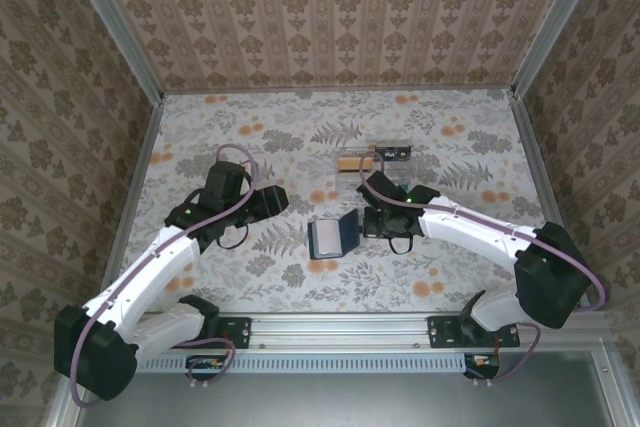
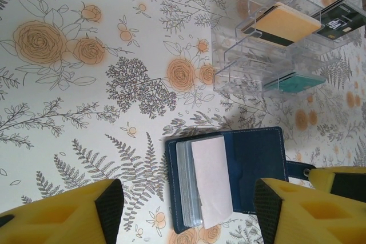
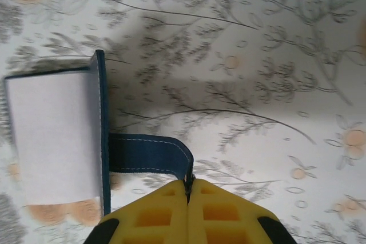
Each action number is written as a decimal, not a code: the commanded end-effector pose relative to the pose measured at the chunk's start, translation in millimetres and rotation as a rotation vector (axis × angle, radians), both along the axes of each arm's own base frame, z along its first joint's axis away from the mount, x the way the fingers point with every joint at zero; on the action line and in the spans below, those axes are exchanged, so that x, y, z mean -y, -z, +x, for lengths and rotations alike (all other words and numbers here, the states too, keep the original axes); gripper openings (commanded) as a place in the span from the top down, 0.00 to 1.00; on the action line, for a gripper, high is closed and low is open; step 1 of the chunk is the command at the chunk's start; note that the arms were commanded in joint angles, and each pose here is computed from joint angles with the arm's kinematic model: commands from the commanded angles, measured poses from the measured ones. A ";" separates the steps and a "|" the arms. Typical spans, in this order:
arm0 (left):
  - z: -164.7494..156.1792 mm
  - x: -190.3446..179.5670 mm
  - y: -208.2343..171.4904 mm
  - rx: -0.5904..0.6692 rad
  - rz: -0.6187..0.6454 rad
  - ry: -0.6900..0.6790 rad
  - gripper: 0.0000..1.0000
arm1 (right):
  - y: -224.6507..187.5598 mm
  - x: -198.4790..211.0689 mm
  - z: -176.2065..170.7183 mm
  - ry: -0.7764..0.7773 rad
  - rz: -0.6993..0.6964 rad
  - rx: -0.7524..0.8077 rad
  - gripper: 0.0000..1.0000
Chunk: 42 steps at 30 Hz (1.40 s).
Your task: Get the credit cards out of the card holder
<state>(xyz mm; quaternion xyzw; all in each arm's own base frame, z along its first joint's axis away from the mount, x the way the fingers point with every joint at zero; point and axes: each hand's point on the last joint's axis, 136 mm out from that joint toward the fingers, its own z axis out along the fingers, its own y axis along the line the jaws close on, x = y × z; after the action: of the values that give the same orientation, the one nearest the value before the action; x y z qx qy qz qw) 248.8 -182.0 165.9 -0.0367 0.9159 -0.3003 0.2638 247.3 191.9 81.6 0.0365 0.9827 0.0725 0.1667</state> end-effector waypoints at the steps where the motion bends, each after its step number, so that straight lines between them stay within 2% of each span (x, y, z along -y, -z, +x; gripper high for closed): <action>1: -3.3 9.2 -0.5 0.004 -0.016 0.050 0.35 | 17.3 31.0 -9.3 0.016 -0.182 -0.069 0.92; 3: -4.7 12.9 4.0 -0.011 -0.013 0.066 0.35 | 21.0 25.3 -9.5 0.009 -0.159 -0.076 0.90; 5: -5.6 18.1 6.9 -0.020 -0.022 0.084 0.38 | 23.1 16.4 -8.9 -0.004 -0.109 -0.070 1.00; 6: -5.5 21.4 8.4 -0.023 -0.031 0.093 0.39 | 24.4 16.8 -9.1 0.002 -0.108 -0.070 1.00; 10: -6.4 41.9 14.5 -0.051 -0.094 0.144 0.49 | 34.8 30.7 -11.4 0.011 -0.196 -0.094 1.00; 14: -8.0 65.8 28.6 -0.112 -0.125 0.216 0.51 | 39.2 30.2 -11.1 0.007 -0.198 -0.096 1.00; 23: -17.2 103.6 67.1 -0.219 -0.085 0.321 0.50 | 38.4 23.2 -8.2 0.006 -0.153 -0.076 1.00; 30: -28.2 117.3 93.4 -0.290 -0.035 0.359 0.46 | 43.7 21.1 -10.0 0.001 -0.136 -0.080 1.00; 42: -35.1 140.2 105.8 -0.334 -0.043 0.417 0.43 | 52.2 20.5 -8.9 -0.005 -0.114 -0.089 1.00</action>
<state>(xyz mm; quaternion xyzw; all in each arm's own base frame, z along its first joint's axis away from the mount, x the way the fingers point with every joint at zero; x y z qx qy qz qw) 211.2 -309.0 51.1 0.0909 0.9361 -0.3370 0.0424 241.9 174.2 36.3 0.0302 0.9903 0.0140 0.1350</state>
